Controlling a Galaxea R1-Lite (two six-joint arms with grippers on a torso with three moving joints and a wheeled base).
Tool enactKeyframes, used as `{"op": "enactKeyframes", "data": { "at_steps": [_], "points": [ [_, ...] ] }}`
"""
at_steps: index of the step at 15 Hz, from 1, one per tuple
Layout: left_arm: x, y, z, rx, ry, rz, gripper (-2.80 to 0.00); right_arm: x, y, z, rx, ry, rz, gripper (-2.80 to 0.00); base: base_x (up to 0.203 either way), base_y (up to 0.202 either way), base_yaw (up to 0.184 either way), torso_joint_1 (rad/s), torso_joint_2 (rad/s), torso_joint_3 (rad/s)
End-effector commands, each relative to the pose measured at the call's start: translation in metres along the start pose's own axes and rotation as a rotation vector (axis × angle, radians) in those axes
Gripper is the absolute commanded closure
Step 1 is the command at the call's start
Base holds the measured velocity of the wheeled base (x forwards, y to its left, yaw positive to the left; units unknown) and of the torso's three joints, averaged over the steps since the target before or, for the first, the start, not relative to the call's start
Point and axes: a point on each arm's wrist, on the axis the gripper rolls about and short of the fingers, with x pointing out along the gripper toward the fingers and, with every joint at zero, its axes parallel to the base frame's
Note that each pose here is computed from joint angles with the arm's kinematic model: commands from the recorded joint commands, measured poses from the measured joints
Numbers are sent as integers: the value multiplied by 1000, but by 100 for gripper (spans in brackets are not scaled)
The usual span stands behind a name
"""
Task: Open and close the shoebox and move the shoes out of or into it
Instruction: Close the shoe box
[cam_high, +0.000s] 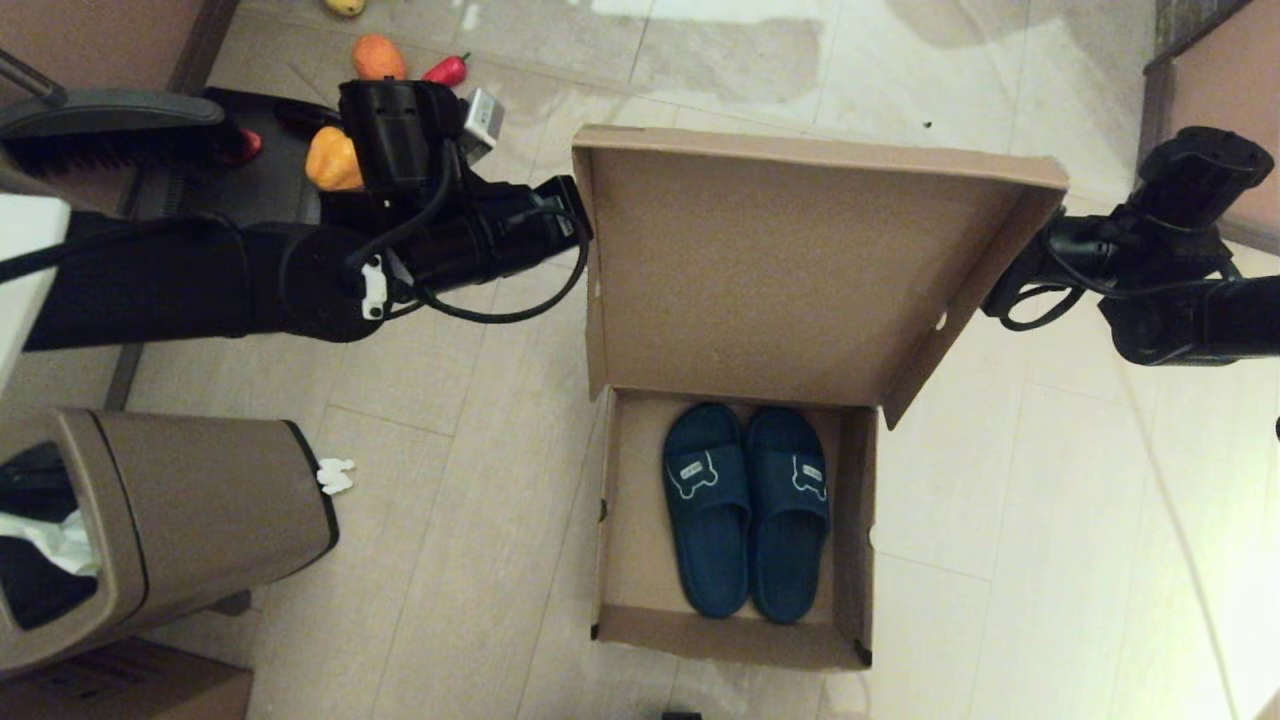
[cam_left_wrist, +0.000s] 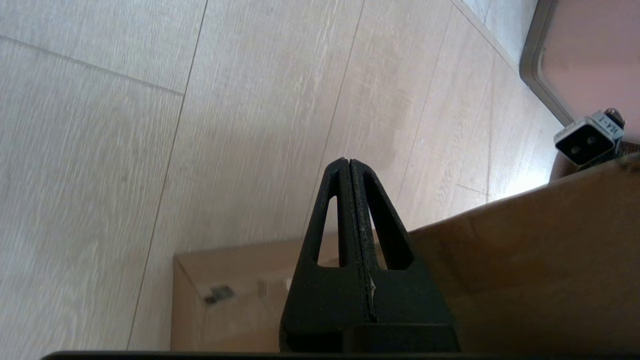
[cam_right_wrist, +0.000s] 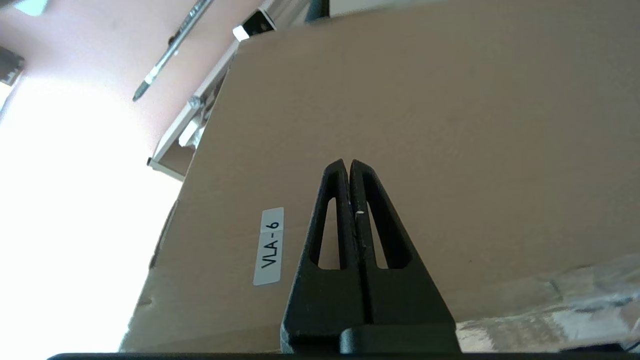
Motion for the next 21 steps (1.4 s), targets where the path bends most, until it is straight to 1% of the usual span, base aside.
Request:
{"op": "enactKeyframes", "data": {
  "at_steps": [1, 4, 6, 8, 10, 12, 13, 14, 15, 16, 17, 18, 19, 21],
  "points": [
    [-16, -7, 9, 0, -14, -7, 0, -1, 11, -17, 3, 12, -3, 0, 0, 0, 0, 0, 0, 0],
    [-32, -11, 13, 0, -16, -7, 0, -2, 24, -42, -16, 24, -6, 0, 0, 0, 0, 0, 0, 0],
    [-48, -16, 20, 2, -28, -11, 0, -3, 24, -55, 7, 24, -8, 0, 0, 0, 0, 0, 0, 0],
    [-66, -24, 38, 11, -82, -25, 0, -4, 20, -70, 28, 24, -9, 0, 0, 0, 0, 0, 0, 0],
    [-76, -33, 65, 28, -173, -51, 0, -5, 15, -87, 51, 25, -10, 0, 0, 0, 0, 0, 0, 0],
    [-69, -38, 85, 44, -254, -79, 0, -6, 12, -106, 76, 24, -11, 0, 0, 0, 0, 0, 0, 0],
    [-54, -34, 83, 50, -260, -82, 0, -7, 13, -118, 82, 24, -11, 0, 0, 0, 0, 0, 0, 0],
    [-37, -27, 73, 63, -243, -84, 0, -8, 14, -130, 92, 24, -12, 0, 0, 0, 0, 0, 0, 0],
    [-20, -25, 58, 71, -221, -99, 0, -8, 14, -142, 104, 24, -12, 0, 0, 0, 0, 0, 0, 0],
    [-7, -37, 44, 71, -205, -143, 0, -9, 14, -154, 116, 24, -13, 0, 0, 0, 0, 0, 0, 0],
    [0, -53, 30, 67, -180, -188, 0, -10, 13, -167, 131, 24, -14, 0, 0, 0, 0, 0, 0, 0],
    [8, -68, 12, 59, -141, -222, 0, -11, 14, -180, 136, 24, -14, 0, 0, 0, 0, 0, 0, 0],
    [13, -79, -7, 51, -92, -232, 0, -12, 13, -192, 144, 23, -14, 0, 0, 0, 0, 0, 0, 0],
    [11, -92, -43, 27, 11, -213, 0, -14, 13, -218, 148, 23, -15, 0, 0, 0, 0, 0, 0, 0]
  ]
}}
